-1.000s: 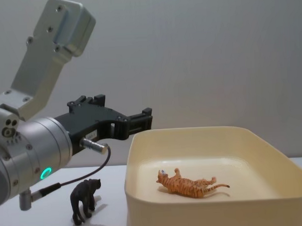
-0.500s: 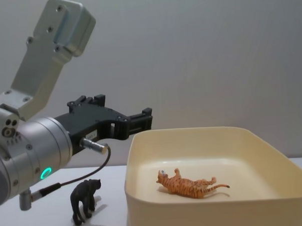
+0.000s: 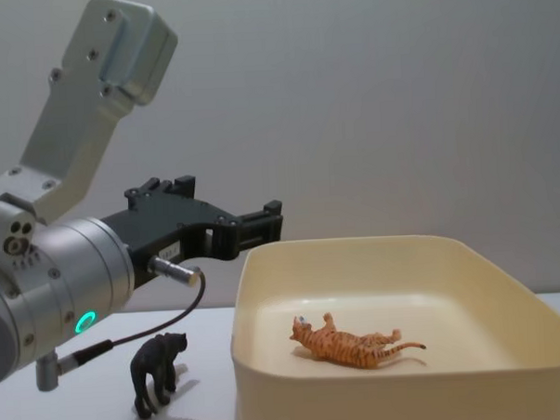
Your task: Pick up the toy alternately with two hands and place it into the central storage box.
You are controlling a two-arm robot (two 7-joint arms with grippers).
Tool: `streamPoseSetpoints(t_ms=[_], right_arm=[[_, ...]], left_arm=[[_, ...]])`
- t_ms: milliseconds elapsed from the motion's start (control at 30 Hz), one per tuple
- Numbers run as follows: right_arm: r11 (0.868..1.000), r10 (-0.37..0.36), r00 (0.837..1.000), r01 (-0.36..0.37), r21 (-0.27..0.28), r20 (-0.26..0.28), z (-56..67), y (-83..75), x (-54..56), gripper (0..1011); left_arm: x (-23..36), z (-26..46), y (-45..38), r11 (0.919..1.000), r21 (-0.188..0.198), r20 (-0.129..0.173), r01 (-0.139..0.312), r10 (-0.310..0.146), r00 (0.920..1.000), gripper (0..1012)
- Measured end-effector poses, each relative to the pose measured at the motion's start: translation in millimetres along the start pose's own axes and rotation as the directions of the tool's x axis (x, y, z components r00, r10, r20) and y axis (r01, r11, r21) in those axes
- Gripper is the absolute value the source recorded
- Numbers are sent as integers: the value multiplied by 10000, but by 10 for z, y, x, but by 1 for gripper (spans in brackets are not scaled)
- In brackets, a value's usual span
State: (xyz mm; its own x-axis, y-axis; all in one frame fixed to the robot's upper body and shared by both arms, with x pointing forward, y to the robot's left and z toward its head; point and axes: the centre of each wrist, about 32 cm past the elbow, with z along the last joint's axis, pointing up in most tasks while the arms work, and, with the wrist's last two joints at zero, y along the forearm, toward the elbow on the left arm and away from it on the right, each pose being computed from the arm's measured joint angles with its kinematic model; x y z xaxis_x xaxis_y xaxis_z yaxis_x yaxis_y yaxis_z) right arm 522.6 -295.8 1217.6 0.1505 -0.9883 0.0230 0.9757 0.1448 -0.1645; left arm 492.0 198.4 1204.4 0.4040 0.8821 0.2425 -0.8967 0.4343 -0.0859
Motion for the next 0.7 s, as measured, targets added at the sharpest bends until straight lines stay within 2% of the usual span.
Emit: streamPoseSetpoints(t_ms=[133,167,333,467,500,600,700], right_arm=[[9969,690,9976,-686,387,-71,142,28,-114,350],[9969,690,9976,-686,387,-71,142,28,-114,350],[9864,1524,9882,-1513,647,-120,290,88,-284,350],[9753,2129,9770,-2117,628,-131,383,150,-429,350],[9753,2129,9770,-2117,628,-131,383,150,-429,350],[9674,2495,9684,-2489,474,-74,419,205,-535,350],[9630,2672,9636,-2671,352,-6,430,236,-595,350]], left_arm=[[0,0,0,10000,-1,1,0,0,10000,1001],[0,0,0,10000,-1,0,0,0,10000,1001],[0,0,0,10000,0,0,0,0,10000,1001],[0,0,0,10000,0,0,0,0,10000,1001],[0,0,0,10000,0,0,-1,1,10000,1001],[0,0,0,10000,0,0,0,0,10000,1001],[0,0,0,10000,0,0,1,-1,10000,1001]])
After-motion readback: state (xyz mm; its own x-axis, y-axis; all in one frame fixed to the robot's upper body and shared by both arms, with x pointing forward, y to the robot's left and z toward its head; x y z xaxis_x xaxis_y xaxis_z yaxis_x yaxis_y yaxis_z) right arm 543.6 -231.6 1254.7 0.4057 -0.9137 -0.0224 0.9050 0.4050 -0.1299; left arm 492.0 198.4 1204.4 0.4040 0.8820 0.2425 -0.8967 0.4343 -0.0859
